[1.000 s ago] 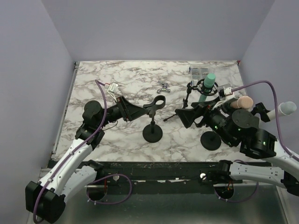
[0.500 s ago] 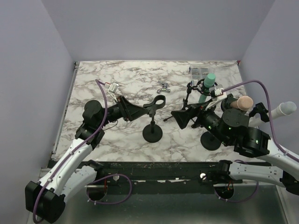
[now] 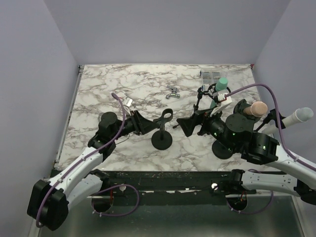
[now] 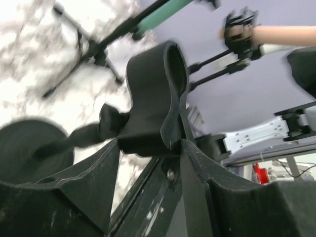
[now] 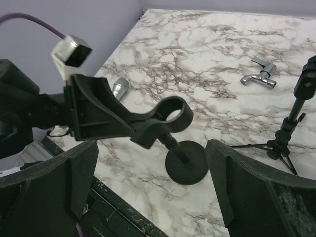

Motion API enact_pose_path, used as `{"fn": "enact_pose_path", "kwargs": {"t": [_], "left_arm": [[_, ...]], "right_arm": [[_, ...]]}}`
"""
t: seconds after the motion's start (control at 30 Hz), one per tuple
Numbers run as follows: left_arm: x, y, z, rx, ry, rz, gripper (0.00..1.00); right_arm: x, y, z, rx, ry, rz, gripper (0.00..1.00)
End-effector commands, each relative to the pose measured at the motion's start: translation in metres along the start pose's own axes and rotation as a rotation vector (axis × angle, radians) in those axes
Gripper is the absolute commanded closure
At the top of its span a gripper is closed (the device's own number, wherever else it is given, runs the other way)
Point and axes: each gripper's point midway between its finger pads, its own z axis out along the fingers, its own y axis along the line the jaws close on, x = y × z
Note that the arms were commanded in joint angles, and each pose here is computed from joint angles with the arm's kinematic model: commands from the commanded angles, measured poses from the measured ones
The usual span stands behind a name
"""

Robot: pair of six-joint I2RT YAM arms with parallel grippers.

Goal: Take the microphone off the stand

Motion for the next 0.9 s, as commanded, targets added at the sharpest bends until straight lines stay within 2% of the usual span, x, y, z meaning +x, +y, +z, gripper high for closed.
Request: {"fn": "enact_pose_path", "kwargs": {"t": [0.0, 0.23, 0.33, 0.43, 0.5, 0.73, 0.87], "left_arm": [[0.069, 0.091, -0.014, -0.284, 0.175, -0.062, 0.7], [0.066, 0.093, -0.01, -0.285, 0.165, -0.042, 0.73], [0.054, 0.092, -0.009, -0.311, 0.121, -0.019, 0.8], [0.037, 0.09, -0.01, -0.343, 0.064, 0.011, 0.96], [0.026, 0.087, -0.011, -0.358, 0.026, 0.038, 1.0], [-0.008, 0.075, -0.026, -0.413, -0.083, 0.161, 1.0], [-0.011, 0.077, -0.036, -0.463, -0.094, 0.192, 1.0]], "right_arm": [[-0.006, -0.003, 0.001, 0.023, -0.016, -0.021, 0.0], [-0.002, -0.003, 0.005, 0.026, -0.005, -0.04, 0.0], [-0.001, -0.003, 0.005, 0.028, 0.0, -0.041, 0.0], [-0.002, -0.004, 0.005, 0.032, -0.001, -0.043, 0.0], [-0.004, -0.004, 0.004, 0.035, -0.004, -0.049, 0.0], [-0.009, -0.009, 0.007, 0.071, -0.008, -0.103, 0.0], [-0.01, -0.012, 0.009, 0.094, 0.007, -0.142, 0.0]]}}
